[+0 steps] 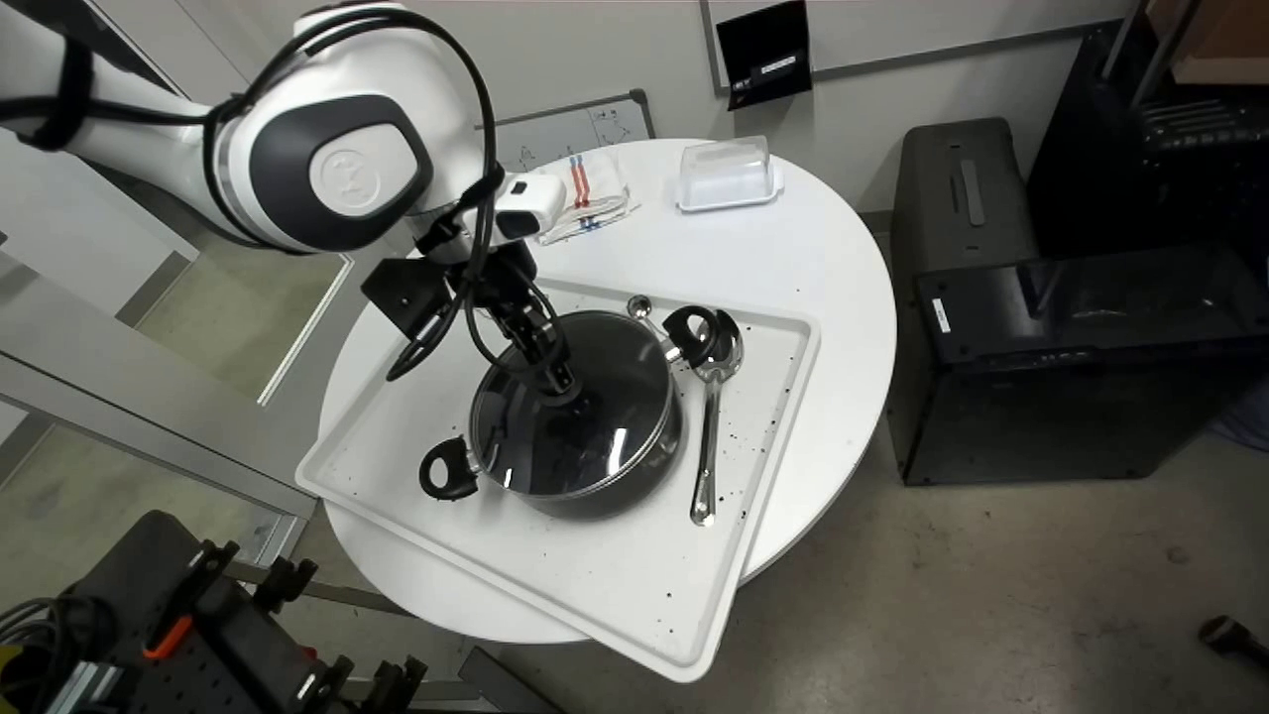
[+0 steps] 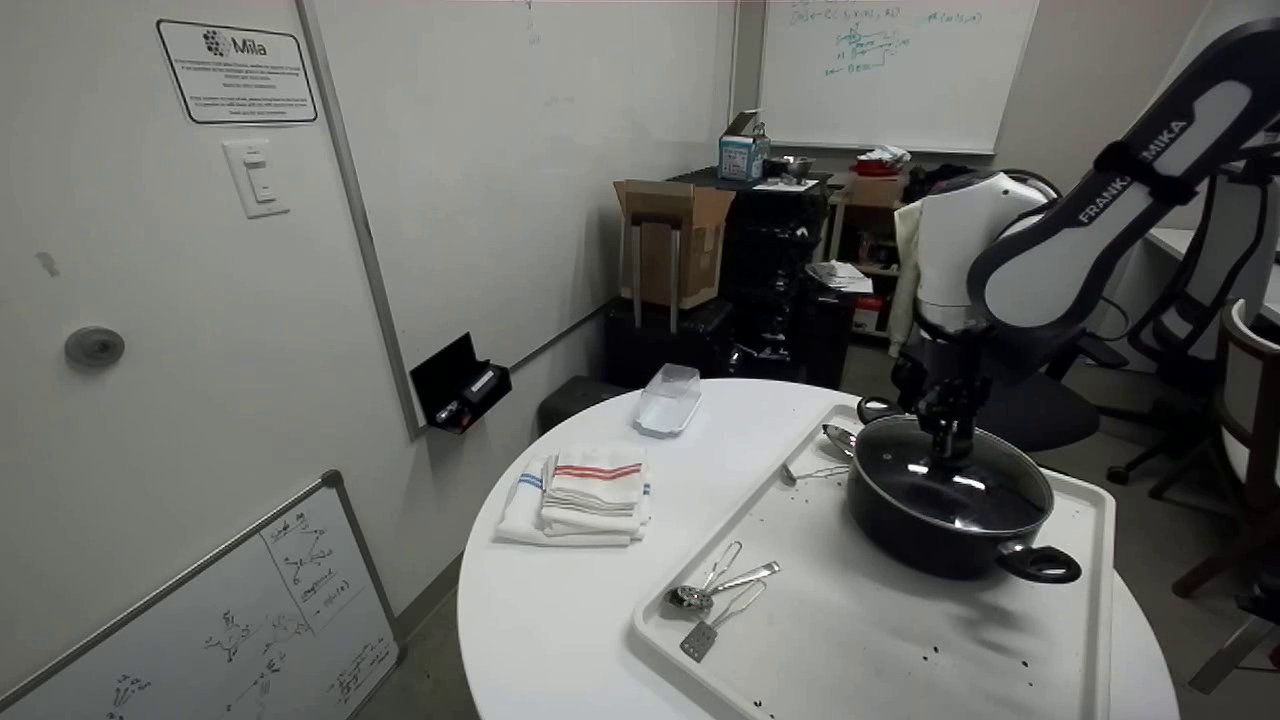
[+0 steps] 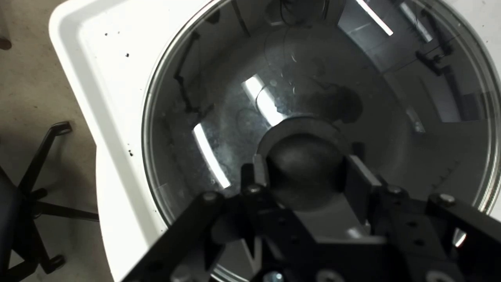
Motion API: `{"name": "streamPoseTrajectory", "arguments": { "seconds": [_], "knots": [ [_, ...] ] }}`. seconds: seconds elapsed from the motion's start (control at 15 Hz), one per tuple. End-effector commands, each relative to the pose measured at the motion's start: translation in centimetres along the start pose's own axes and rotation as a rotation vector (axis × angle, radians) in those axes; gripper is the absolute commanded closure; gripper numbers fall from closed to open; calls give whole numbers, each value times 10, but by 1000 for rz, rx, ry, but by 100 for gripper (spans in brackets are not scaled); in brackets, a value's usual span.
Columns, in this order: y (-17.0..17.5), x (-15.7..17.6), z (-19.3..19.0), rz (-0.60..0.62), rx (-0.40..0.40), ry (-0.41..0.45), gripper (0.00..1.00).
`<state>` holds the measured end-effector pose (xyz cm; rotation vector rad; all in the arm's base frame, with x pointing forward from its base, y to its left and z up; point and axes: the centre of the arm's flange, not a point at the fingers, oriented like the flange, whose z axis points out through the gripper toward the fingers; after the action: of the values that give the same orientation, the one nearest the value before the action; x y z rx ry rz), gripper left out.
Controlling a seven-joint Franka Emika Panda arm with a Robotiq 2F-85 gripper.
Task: Put the glass lid on the black pot.
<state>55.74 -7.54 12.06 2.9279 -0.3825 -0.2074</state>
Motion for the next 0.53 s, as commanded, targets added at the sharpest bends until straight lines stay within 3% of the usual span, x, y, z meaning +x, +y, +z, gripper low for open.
{"name": "streamPoseTrajectory", "arguments": {
  "seconds": [0.0,0.27,0.33,0.47],
  "knots": [
    [-2,5,-6,4,19,10,76],
    [-1,6,-6,2,28,14,76],
    [-1,6,-7,2,34,16,26],
    [-1,6,-9,1,44,23,18]
  ]
}}
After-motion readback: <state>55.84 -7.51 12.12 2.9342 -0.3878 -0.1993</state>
